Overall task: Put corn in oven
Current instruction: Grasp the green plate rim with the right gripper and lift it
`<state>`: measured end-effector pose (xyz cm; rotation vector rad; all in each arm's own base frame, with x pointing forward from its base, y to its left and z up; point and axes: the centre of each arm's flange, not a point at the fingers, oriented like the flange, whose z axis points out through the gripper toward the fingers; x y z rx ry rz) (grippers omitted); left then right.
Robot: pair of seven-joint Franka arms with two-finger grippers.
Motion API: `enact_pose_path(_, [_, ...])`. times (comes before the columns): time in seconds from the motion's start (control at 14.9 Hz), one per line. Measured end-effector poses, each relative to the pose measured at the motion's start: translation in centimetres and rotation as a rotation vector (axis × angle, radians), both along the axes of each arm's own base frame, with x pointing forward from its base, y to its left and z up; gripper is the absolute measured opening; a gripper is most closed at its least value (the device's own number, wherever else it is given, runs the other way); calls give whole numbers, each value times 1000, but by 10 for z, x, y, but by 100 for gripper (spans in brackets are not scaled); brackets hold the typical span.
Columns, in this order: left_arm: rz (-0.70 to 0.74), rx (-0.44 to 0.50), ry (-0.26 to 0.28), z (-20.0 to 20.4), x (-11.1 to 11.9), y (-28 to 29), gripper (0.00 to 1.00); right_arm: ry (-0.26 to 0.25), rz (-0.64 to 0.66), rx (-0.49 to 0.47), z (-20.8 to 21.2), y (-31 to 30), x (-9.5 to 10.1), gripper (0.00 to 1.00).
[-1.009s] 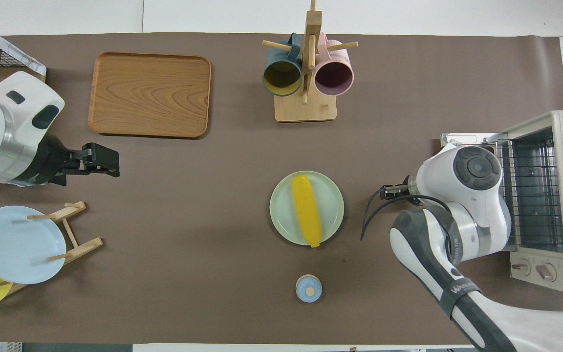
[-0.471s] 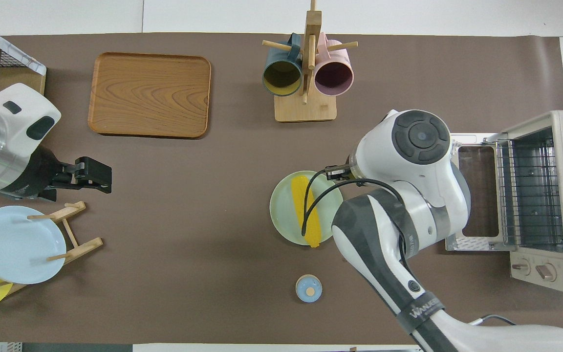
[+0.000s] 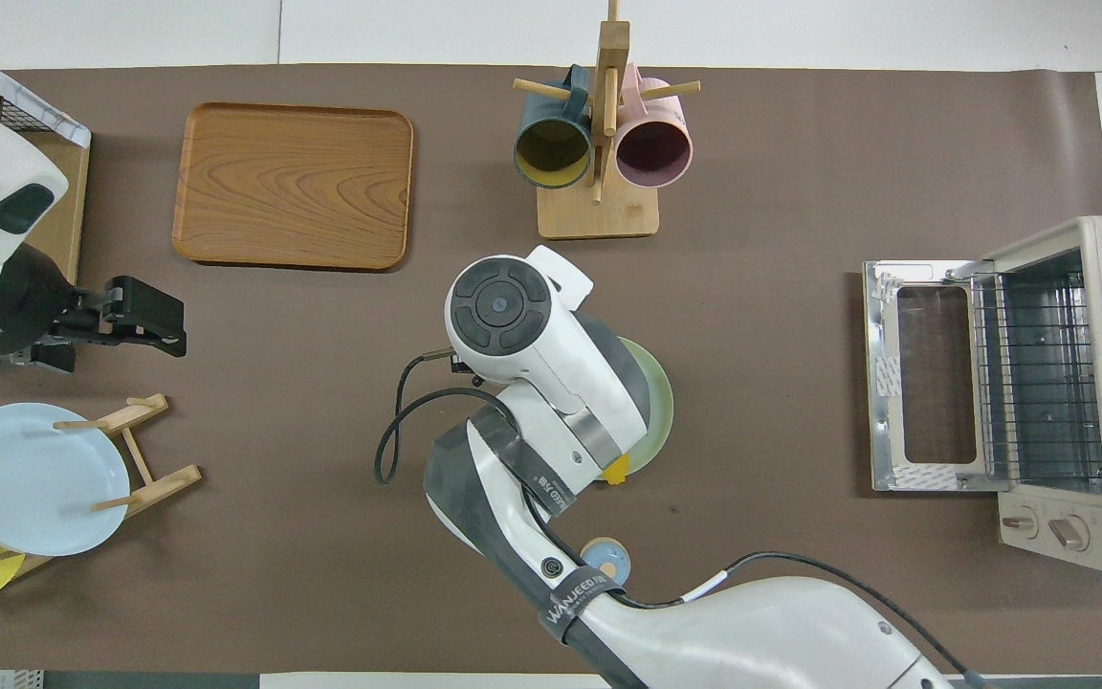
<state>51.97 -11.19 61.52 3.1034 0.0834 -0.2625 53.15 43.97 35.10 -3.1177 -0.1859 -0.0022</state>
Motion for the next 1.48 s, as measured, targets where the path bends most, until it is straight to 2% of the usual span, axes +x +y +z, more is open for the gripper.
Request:
enact_pose_path(0.4, [-8, 0, 4, -3, 2, -4, 100, 14, 44, -20, -34, 15, -27, 41])
enact_pose_path(0.81, [-10, -23, -35, 17, 7, -7, 100, 24, 76, -96, -29, 9, -37, 42])
enact_pose_path(1.01, [-10, -23, -34, 17, 7, -7, 100, 16, 48, -89, -46, 4, -44, 41])
enact_pose_path(1.21, [-10, -21, -25, 15, 6, -7, 100, 29, 43, -100, -60, -3, -51, 41])
enact_pose_path(1.35, [-11, -20, -22, 15, 6, -7, 100, 30, 39, -101, -58, -4, -53, 28])
enact_pose_path(1.41, [-11, -20, -22, 15, 6, -7, 100, 29, 36, -100, -56, -4, -54, 28])
enact_pose_path(1.48, [-11, -20, -22, 15, 6, -7, 100, 29, 35, -100, -54, -4, -54, 22])
